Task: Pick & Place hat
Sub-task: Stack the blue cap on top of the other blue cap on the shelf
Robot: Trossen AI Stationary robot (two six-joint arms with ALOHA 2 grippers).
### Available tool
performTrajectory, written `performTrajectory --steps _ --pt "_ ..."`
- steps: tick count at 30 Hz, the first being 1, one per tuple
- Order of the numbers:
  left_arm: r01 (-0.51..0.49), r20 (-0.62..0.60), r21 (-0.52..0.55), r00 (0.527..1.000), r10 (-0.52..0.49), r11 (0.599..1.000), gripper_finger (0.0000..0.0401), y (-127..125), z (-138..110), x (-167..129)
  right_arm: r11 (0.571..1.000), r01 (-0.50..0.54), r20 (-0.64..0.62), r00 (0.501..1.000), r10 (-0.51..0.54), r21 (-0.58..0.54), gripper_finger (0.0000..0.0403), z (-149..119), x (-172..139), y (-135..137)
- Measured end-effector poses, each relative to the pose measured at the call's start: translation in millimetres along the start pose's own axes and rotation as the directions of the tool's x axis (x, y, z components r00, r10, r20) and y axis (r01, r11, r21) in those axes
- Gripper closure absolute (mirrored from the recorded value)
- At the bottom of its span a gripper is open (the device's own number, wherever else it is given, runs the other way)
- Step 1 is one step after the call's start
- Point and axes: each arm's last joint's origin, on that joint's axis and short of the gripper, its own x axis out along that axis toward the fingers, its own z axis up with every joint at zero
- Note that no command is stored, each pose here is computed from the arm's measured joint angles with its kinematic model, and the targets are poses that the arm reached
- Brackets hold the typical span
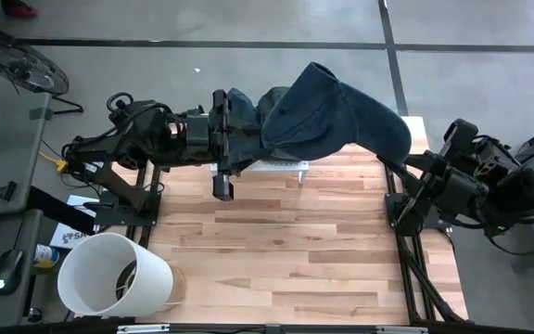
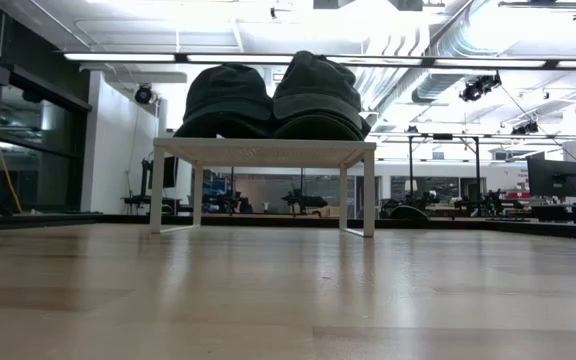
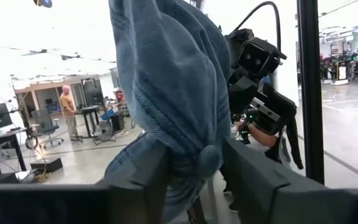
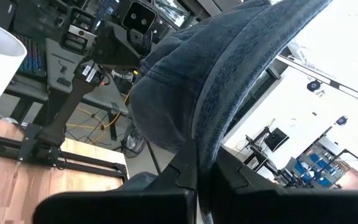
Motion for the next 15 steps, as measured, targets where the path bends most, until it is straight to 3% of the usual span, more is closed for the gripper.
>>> performTrajectory --steps 8,15 --pt "-0.002 -0.012 -0.009 1.0 0.002 1.0 0.0378 -0.2 -1.2 0.0 1.0 0.0 0.0 1.0 0.0 0.0 0.0399 0.0 0.0 0.0" --pt "-0.017 -0.024 -0.006 1.0 0.017 1.0 0.0378 0.1 -2.1 0.0 1.0 0.0 0.0 1.0 0.0 -0.001 0.0397 0.0 0.0 0.0"
